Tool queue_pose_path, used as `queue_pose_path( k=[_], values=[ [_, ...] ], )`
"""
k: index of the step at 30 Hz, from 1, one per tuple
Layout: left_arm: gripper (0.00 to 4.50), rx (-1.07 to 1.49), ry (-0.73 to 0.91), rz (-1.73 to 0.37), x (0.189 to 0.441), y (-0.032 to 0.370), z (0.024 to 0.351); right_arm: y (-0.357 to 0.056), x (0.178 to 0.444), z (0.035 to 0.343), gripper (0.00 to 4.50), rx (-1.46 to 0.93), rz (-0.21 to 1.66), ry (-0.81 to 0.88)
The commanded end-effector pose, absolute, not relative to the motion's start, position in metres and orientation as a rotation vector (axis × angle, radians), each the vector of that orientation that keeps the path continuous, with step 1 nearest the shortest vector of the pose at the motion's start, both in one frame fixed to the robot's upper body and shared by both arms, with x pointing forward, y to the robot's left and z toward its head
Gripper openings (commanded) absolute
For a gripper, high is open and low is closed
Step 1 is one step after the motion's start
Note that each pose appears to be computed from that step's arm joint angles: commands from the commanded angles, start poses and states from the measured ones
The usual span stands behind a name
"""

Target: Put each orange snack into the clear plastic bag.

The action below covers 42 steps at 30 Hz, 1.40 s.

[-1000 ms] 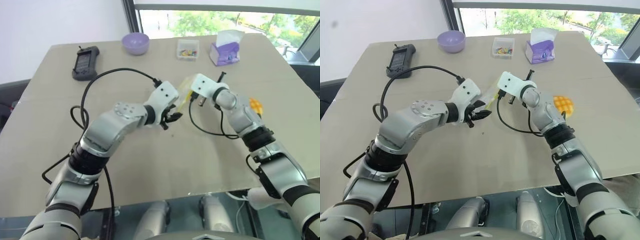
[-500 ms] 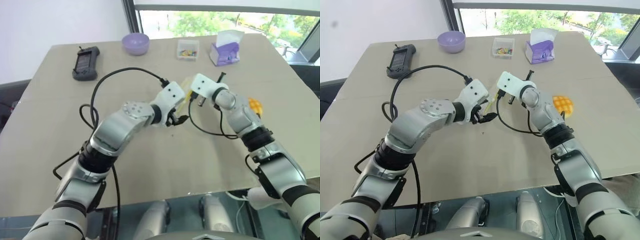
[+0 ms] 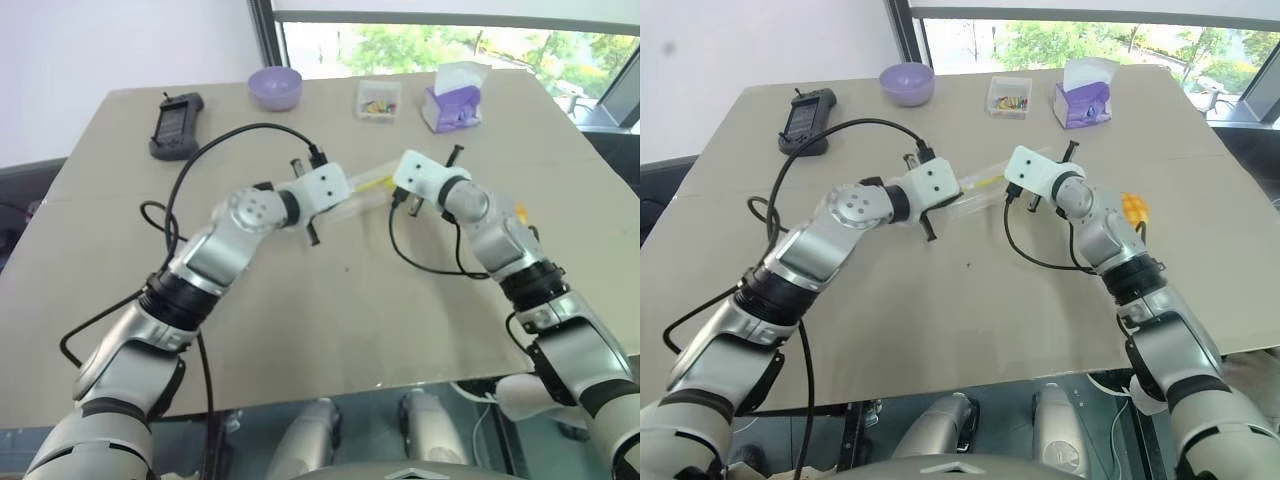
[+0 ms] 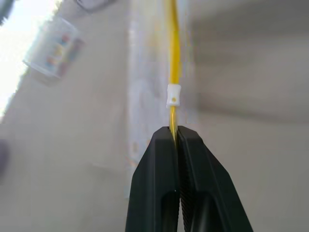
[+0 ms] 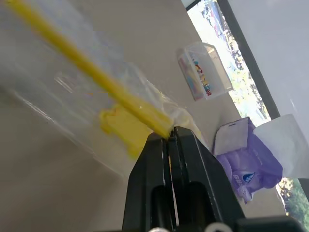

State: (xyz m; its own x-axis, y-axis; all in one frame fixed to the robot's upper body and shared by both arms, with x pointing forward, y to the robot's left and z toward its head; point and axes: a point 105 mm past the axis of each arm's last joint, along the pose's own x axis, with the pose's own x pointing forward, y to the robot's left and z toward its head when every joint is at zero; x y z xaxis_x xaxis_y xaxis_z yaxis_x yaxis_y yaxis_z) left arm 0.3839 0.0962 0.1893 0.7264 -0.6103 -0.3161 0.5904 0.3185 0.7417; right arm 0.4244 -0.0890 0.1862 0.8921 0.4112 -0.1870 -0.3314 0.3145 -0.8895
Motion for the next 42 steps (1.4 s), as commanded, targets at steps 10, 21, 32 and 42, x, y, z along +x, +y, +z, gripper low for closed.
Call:
queue_pose_path(
  k=[10,21,32,42],
  values=[
    [0.00,0.934,-0.197,-0.909,0.371,0.115,0.199,-0.099,0.371,0.180,1.28,-1.053,0.652,-0.119],
    [0.00,0.911,-0.208,-0.967,0.359,0.115,0.191,-0.092,0.328,0.201,0.30,-0.708,0.776,-0.149],
    [0.00,0.919,-0.230,-0.966,0.357,0.110,0.197,-0.064,0.325,0.214,0.05,-0.713,0.798,-0.216],
    [0.00,0.916,-0.232,-0.964,0.354,0.106,0.196,-0.051,0.328,0.220,0.90,-0.774,0.802,-0.302]
  ],
)
